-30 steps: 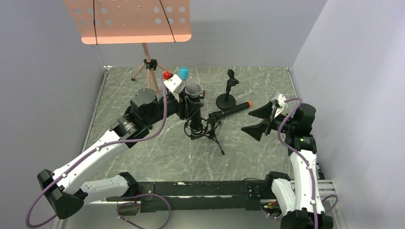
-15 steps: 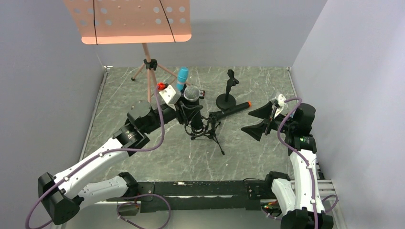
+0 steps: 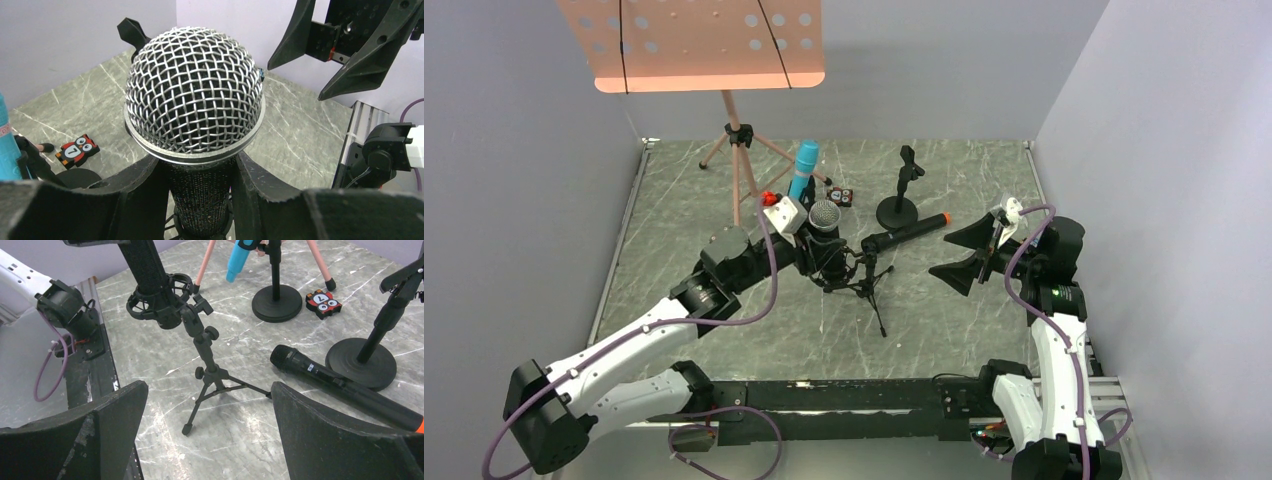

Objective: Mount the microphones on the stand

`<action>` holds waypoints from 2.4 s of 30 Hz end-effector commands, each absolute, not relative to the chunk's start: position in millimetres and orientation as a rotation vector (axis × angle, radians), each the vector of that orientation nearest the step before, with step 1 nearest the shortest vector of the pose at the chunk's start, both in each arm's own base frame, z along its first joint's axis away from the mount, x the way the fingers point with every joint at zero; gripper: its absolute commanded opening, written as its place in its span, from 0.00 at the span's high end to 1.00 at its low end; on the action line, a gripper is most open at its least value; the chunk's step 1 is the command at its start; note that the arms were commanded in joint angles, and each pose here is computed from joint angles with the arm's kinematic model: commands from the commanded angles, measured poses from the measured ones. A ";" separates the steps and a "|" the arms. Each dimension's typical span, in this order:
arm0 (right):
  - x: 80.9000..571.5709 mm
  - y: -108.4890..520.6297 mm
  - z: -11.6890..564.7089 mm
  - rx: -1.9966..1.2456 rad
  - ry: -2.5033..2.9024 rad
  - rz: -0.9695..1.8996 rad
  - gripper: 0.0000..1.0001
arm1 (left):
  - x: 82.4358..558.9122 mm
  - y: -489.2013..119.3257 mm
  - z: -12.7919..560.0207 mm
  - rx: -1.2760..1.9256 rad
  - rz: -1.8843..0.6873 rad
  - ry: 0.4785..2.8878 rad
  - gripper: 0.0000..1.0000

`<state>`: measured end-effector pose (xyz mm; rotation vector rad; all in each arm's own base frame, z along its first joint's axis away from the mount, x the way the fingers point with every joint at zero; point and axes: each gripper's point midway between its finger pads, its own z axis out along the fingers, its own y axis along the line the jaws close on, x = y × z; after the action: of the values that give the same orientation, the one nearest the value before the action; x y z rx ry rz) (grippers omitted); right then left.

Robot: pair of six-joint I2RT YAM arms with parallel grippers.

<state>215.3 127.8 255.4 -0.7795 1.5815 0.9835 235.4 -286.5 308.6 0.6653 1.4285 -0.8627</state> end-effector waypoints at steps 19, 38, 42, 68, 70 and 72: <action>218.9 126.2 256.2 -0.813 1.552 0.951 0.00 | 241.7 -291.2 212.7 0.627 -0.871 1.642 0.79; 195.8 152.9 203.1 -1.222 1.425 0.933 0.00 | 206.7 -217.8 270.0 0.429 -0.795 1.605 0.01; 170.1 179.8 178.2 -1.487 1.280 1.014 0.01 | 189.9 -199.3 234.5 0.310 -0.853 1.653 0.01; 248.6 257.8 162.0 -1.193 1.432 1.089 0.10 | 172.9 -174.7 166.1 0.064 -0.944 1.736 0.01; 246.1 260.2 161.1 -1.177 1.426 1.114 0.11 | 173.3 -177.0 166.5 0.071 -0.947 1.743 0.01; 243.9 262.5 162.2 -1.155 1.418 1.139 0.12 | 173.7 -178.9 164.8 0.074 -0.949 1.753 0.01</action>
<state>242.0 253.4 145.8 -1.2139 1.4848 1.1020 172.1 -172.5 140.3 0.0811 1.8119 -0.8942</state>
